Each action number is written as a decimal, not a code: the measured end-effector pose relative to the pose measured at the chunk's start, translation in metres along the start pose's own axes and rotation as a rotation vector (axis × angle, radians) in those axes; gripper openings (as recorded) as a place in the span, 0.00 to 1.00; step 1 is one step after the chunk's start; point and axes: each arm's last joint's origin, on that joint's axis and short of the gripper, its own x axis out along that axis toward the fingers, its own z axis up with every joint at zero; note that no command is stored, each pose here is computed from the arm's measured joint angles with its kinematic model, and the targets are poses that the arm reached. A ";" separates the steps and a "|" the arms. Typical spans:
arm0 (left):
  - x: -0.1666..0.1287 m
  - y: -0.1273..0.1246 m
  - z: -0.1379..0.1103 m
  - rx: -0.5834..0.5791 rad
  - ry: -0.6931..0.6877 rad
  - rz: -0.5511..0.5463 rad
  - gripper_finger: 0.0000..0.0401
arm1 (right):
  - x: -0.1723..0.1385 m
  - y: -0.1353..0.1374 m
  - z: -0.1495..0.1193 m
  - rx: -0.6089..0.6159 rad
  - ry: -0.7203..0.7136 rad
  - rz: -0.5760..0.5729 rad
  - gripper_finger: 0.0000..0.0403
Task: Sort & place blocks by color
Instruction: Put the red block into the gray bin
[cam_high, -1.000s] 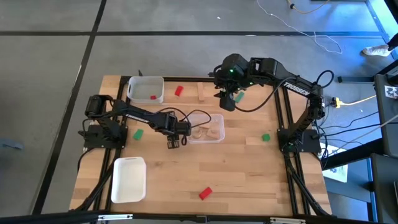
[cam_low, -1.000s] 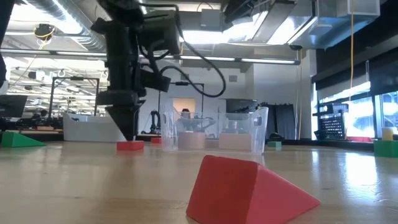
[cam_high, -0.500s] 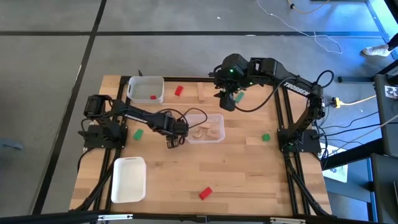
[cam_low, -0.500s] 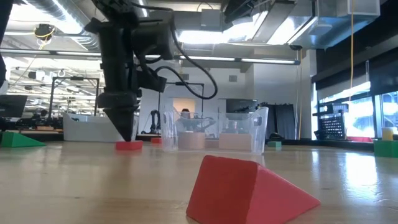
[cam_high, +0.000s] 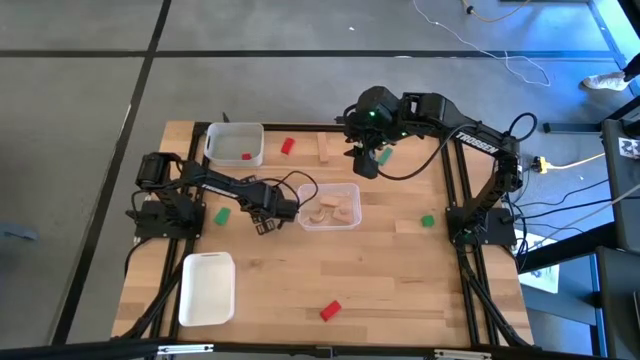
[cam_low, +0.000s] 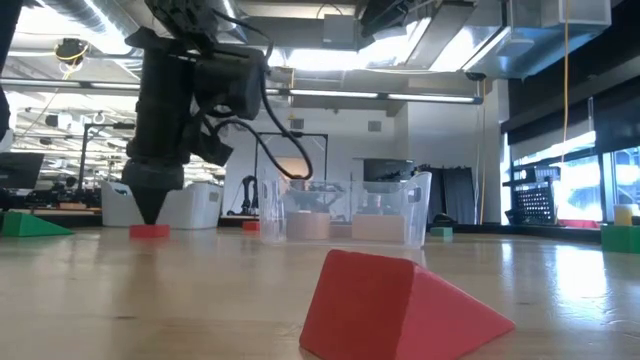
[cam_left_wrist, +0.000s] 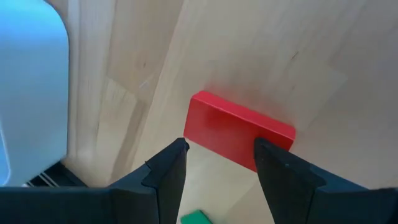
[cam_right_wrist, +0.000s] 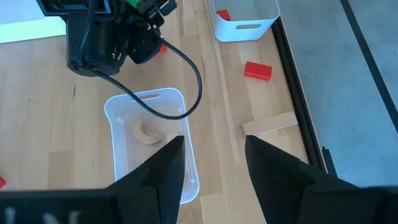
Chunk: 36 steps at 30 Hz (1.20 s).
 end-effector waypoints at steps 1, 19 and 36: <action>0.000 0.000 0.000 -0.003 0.000 0.000 0.45 | 0.000 0.000 0.000 0.000 0.000 0.000 0.42; -0.058 0.008 0.008 -0.670 -0.083 -0.182 0.45 | 0.000 0.000 0.001 -0.008 -0.016 -0.002 0.42; -0.029 0.018 -0.003 0.607 -0.059 -0.081 0.45 | 0.000 0.000 0.002 -0.051 -0.019 -0.003 0.42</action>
